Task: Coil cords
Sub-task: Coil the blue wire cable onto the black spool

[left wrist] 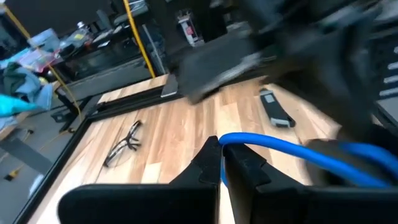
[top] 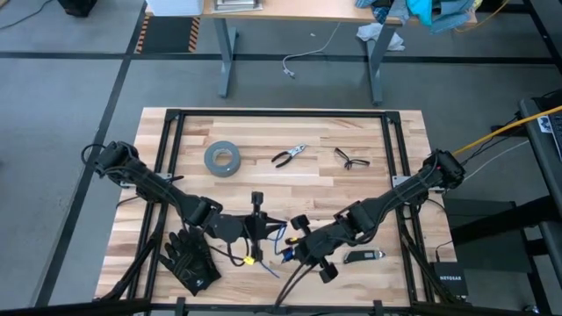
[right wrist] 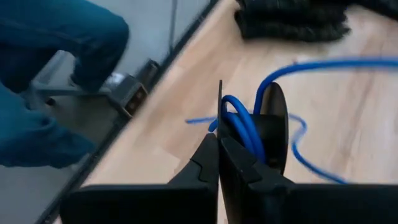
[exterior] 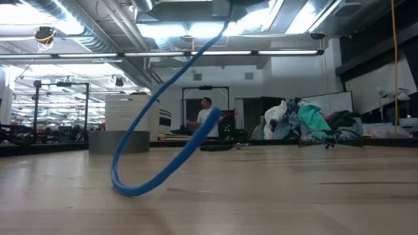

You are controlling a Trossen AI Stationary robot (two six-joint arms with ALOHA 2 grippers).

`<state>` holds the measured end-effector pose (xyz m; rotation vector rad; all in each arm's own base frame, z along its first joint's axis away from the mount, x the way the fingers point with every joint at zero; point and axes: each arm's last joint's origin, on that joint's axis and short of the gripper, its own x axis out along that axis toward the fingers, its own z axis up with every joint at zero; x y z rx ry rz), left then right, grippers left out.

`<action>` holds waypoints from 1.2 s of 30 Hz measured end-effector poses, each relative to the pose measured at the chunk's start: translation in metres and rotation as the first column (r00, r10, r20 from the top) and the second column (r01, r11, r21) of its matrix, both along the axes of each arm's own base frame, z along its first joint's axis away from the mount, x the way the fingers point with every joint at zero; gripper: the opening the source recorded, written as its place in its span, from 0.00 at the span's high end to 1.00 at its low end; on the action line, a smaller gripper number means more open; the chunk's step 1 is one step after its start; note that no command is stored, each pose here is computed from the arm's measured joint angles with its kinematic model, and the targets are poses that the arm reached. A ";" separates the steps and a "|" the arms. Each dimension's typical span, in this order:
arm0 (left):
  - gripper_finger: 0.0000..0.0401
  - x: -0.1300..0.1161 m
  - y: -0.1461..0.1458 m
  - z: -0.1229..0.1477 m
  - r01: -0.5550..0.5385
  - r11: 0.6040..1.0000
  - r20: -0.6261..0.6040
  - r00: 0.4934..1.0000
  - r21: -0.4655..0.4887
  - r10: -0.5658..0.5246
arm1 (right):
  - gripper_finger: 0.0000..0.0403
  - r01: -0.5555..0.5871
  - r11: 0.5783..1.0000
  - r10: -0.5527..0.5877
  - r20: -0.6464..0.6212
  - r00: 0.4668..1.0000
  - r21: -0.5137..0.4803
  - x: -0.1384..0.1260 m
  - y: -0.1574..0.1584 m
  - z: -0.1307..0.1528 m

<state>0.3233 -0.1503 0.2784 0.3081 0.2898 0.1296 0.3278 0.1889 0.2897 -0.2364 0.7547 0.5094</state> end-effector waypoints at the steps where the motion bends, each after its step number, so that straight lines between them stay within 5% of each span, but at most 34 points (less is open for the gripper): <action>1: 1.00 0.001 0.002 0.000 -0.010 1.000 0.002 1.000 -0.013 0.010 | 1.00 -0.014 1.000 0.014 0.011 1.000 0.010 0.001 0.001 0.001; 9: 1.00 0.013 0.013 -0.008 0.027 0.993 -0.014 0.999 -0.114 -0.029 | 1.00 -0.146 0.987 0.140 0.096 0.985 0.060 0.004 0.006 0.008; 22: 1.00 0.039 0.010 -0.037 0.248 0.955 -0.006 0.968 -0.165 -0.252 | 1.00 -0.268 0.958 0.255 0.128 0.959 0.100 0.004 0.010 0.011; 36: 1.00 0.035 0.003 -0.042 0.520 0.832 -0.066 0.839 -0.196 -0.540 | 1.00 -0.389 0.906 0.365 0.157 0.918 0.167 0.004 0.015 0.013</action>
